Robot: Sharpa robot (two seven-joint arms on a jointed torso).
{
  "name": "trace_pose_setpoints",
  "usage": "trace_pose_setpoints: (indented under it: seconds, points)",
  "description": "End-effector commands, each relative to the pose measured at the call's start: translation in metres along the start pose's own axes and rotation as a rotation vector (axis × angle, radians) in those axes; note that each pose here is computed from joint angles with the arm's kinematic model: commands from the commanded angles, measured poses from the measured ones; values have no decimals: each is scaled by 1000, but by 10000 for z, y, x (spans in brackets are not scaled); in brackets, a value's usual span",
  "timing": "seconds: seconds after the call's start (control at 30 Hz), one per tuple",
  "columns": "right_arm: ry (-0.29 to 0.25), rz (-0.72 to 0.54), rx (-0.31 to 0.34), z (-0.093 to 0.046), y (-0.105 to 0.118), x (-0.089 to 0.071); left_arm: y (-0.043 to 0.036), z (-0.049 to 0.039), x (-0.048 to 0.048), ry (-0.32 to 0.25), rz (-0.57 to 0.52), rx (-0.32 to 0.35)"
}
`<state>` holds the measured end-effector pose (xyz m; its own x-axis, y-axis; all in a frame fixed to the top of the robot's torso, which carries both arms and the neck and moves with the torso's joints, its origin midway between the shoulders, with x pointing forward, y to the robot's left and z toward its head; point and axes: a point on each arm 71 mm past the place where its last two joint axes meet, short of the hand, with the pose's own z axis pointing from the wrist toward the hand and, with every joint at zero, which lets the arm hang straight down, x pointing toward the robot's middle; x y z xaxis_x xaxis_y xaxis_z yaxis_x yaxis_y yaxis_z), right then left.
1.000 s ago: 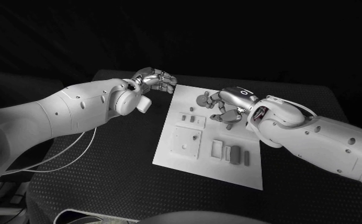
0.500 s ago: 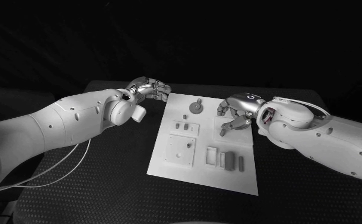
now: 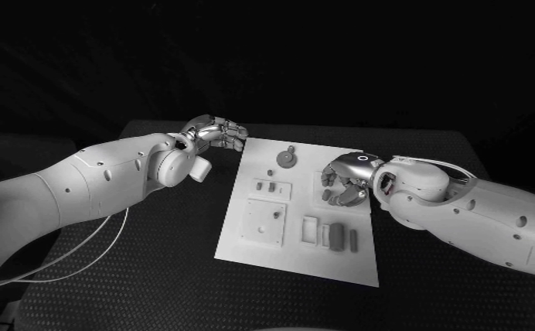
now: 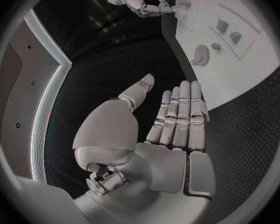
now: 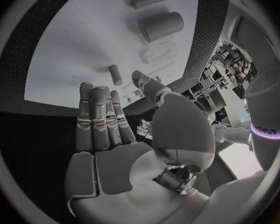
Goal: Assemble the parts on the task board
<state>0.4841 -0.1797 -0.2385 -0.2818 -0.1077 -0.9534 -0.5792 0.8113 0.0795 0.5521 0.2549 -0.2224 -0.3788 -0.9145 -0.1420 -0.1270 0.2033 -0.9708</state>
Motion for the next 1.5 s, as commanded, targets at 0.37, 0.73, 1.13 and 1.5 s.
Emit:
trace_pose_setpoints:
  seconds: [0.37, 0.73, 1.13, 1.5]
  points:
    - [-7, -36, -8, 54, 9, 59, -9, -4, 4, 12, -8, 12]
    - [-15, -36, -10, 94, 32, 70, -8, -6, -2, 11, -8, 12]
    - [-5, -51, -2, 157, 32, 114, -8, -5, -4, 11, -8, 11]
    - [-24, -71, 1, 159, 43, 115, -7, -7, -8, 12, -8, 11]
